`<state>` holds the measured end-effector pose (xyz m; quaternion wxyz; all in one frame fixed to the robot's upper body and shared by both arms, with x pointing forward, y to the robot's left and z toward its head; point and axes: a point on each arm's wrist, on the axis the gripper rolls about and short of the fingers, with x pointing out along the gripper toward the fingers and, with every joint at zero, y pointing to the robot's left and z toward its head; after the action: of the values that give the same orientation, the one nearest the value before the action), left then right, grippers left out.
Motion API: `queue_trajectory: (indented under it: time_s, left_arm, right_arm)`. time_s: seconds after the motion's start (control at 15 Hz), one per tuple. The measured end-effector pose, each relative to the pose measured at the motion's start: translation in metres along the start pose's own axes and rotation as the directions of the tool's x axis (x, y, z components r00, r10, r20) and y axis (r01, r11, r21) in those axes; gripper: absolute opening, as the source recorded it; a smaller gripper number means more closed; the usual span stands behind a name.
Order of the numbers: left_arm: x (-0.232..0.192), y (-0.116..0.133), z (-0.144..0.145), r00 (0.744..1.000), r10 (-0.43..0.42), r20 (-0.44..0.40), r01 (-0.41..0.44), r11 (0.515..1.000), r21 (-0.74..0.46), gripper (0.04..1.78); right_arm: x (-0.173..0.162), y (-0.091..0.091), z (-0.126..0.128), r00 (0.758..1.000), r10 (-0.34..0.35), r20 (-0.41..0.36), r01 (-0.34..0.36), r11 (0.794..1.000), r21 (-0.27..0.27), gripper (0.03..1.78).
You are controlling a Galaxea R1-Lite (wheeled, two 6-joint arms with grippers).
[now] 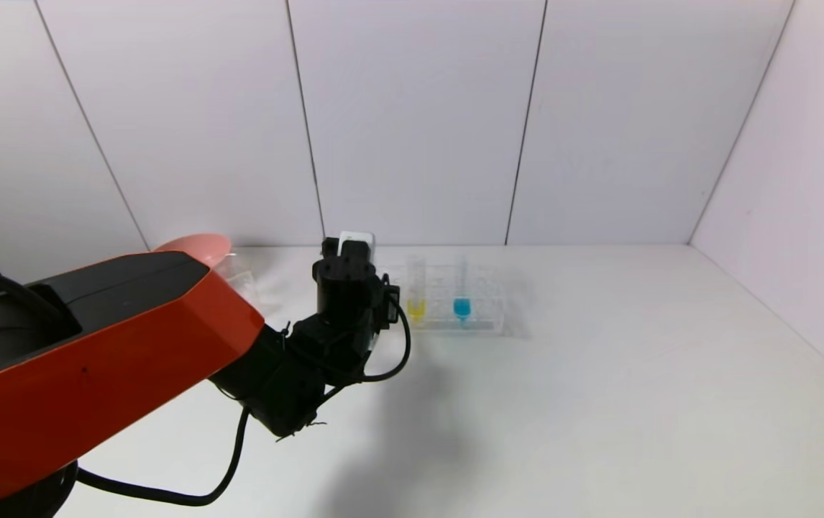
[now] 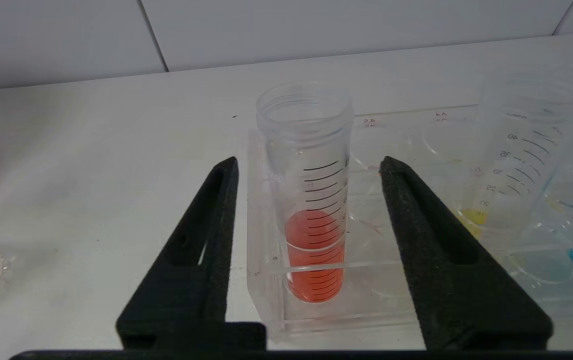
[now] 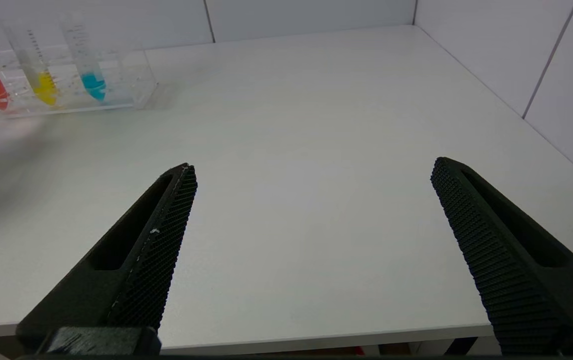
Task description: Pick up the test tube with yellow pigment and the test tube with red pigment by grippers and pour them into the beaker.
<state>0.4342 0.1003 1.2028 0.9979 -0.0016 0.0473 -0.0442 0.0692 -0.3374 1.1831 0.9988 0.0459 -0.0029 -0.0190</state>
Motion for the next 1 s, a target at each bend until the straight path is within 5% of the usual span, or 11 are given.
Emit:
queue_trajectory:
  time_s: [0.2, 1.0]
  left_arm:
    - [0.001, -0.001, 0.0, 1.0, -0.001, 0.009, 0.001, 1.0, -0.006, 0.45]
    - [-0.012, -0.008, 0.019, 0.999, -0.027, 0.036, 0.027, 1.0, -0.002, 0.43]
  right_arm:
    - [0.0, 0.0, 0.0, 1.0, 0.0, 0.0, 0.0, 1.0, 0.0, 1.71]
    - [0.0, 0.0, 0.0, 1.0, 0.0, 0.0, 0.0, 1.0, 0.0, 1.71]
